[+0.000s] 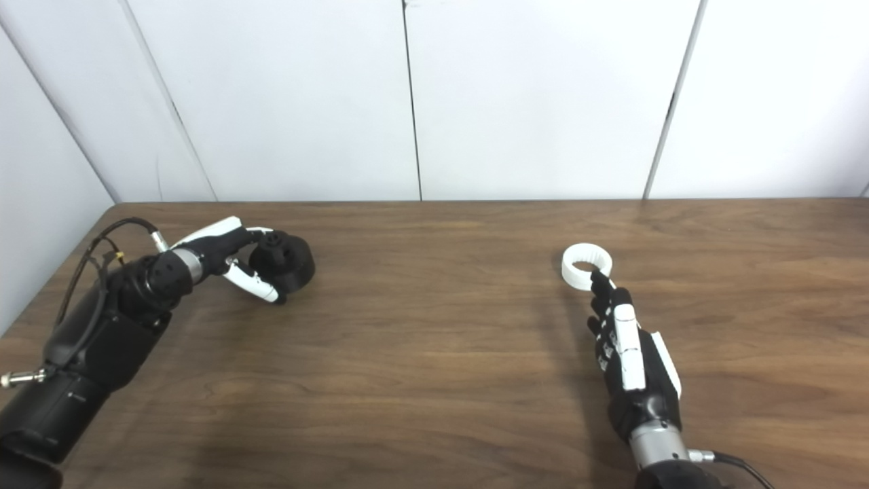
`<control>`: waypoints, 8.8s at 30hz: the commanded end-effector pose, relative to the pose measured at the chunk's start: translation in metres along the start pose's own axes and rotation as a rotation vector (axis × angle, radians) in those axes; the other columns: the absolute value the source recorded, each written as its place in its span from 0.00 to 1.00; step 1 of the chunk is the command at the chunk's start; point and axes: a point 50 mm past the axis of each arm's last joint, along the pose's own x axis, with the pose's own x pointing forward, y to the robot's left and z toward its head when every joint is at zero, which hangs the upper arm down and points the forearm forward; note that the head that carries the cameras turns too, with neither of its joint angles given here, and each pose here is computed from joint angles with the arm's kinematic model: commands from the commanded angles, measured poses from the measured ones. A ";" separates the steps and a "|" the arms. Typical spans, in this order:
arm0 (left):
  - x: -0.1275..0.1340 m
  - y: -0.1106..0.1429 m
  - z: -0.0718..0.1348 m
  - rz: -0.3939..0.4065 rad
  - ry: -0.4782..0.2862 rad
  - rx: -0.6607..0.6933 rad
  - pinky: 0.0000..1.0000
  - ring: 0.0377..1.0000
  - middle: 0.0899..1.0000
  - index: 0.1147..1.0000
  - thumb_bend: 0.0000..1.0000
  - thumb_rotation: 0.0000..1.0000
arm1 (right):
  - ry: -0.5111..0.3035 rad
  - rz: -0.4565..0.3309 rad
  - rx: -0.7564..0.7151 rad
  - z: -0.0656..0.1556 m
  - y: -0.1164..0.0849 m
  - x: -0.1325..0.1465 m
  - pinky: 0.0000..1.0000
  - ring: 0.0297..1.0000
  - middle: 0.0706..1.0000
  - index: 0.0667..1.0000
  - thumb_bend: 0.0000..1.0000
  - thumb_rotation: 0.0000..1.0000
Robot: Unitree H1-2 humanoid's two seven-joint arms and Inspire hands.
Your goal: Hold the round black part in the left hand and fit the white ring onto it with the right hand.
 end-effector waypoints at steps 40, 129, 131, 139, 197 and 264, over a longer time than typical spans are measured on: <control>-0.004 0.029 0.012 0.166 -0.066 0.094 0.99 1.00 0.93 0.71 0.95 0.22 | -0.101 0.041 0.003 0.020 0.003 0.005 1.00 1.00 0.98 0.94 0.51 1.00; -0.118 -0.127 0.142 0.054 -0.547 0.155 1.00 1.00 0.94 0.66 0.97 0.24 | -0.093 0.016 0.006 0.028 0.012 0.006 1.00 1.00 0.98 0.94 0.55 1.00; -0.118 -0.129 0.142 0.052 -0.555 0.155 1.00 1.00 0.94 0.66 0.97 0.25 | -0.094 0.014 0.004 0.028 0.012 0.007 1.00 1.00 0.98 0.94 0.54 1.00; -0.118 -0.132 0.144 0.052 -0.568 0.150 1.00 1.00 0.93 0.67 0.98 0.26 | -0.113 0.005 -0.007 0.034 0.007 0.008 1.00 1.00 0.98 0.93 0.57 1.00; -0.113 -0.136 0.147 0.038 -0.577 0.163 1.00 1.00 0.94 0.66 0.98 0.25 | 0.004 0.107 -1.304 0.138 -0.053 0.177 1.00 1.00 0.97 0.73 0.89 0.34; -0.119 -0.130 0.151 0.038 -0.586 0.198 1.00 1.00 0.94 0.67 0.98 0.27 | 0.049 0.162 -1.300 0.110 -0.037 0.199 0.96 1.00 0.94 0.73 0.82 0.32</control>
